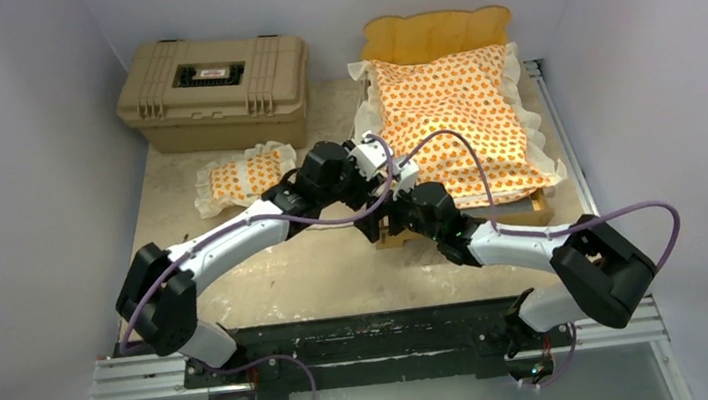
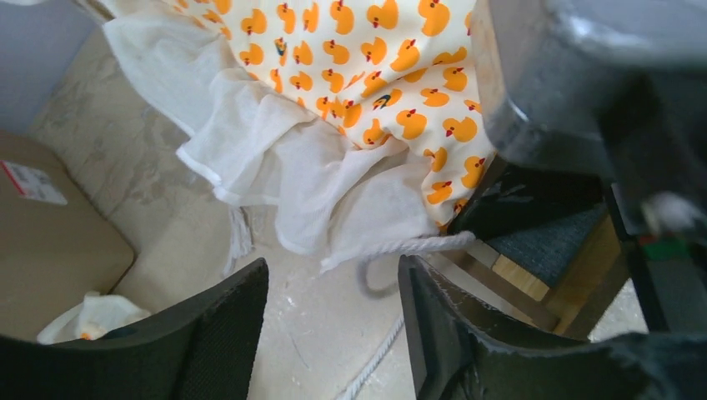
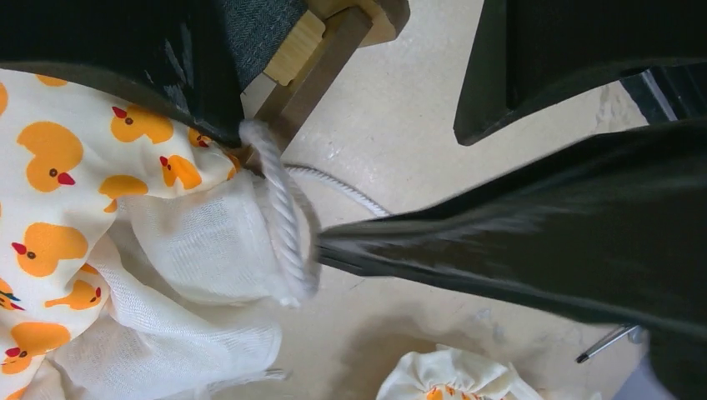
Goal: Set up the pet bed
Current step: Cross the ropes on the bed frame.
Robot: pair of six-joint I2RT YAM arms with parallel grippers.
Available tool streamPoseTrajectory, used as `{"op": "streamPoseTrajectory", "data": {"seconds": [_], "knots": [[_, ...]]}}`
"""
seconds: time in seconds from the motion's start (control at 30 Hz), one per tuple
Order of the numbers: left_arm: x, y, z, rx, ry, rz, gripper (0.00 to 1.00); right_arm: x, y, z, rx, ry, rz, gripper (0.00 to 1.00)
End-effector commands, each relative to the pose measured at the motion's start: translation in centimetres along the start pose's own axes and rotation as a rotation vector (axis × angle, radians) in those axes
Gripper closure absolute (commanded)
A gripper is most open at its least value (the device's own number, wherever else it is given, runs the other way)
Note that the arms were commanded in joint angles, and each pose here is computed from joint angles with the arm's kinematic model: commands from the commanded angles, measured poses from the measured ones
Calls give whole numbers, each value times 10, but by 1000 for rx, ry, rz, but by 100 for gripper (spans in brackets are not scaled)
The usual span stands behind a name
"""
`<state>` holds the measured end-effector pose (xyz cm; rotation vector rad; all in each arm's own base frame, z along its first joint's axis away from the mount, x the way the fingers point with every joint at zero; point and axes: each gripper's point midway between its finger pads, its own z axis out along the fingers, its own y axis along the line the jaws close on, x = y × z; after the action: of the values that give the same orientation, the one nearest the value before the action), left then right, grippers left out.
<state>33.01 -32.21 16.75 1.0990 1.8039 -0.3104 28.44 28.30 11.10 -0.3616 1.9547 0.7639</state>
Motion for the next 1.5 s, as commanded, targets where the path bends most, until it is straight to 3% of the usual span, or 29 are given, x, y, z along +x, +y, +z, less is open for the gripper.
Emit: {"op": "streamPoseTrajectory", "data": {"seconds": [0.0,0.23,0.4,0.53,0.87,1.47], "knots": [[-51,-8,-48,34,-178,-35,38,-11,1,2,25,4,49,1],[-70,35,-109,-186,-279,-138,32,-18,-10,9,134,41,84,1],[-57,81,-155,-472,-287,-191,29,-23,-13,16,203,103,105,1],[-42,96,-175,-594,-274,-155,27,-29,-13,22,250,130,98,1],[-22,93,-179,-603,-245,-115,28,-4,-6,40,337,287,52,1],[-24,86,-182,-561,-275,-130,27,-57,0,19,433,229,67,1]]}}
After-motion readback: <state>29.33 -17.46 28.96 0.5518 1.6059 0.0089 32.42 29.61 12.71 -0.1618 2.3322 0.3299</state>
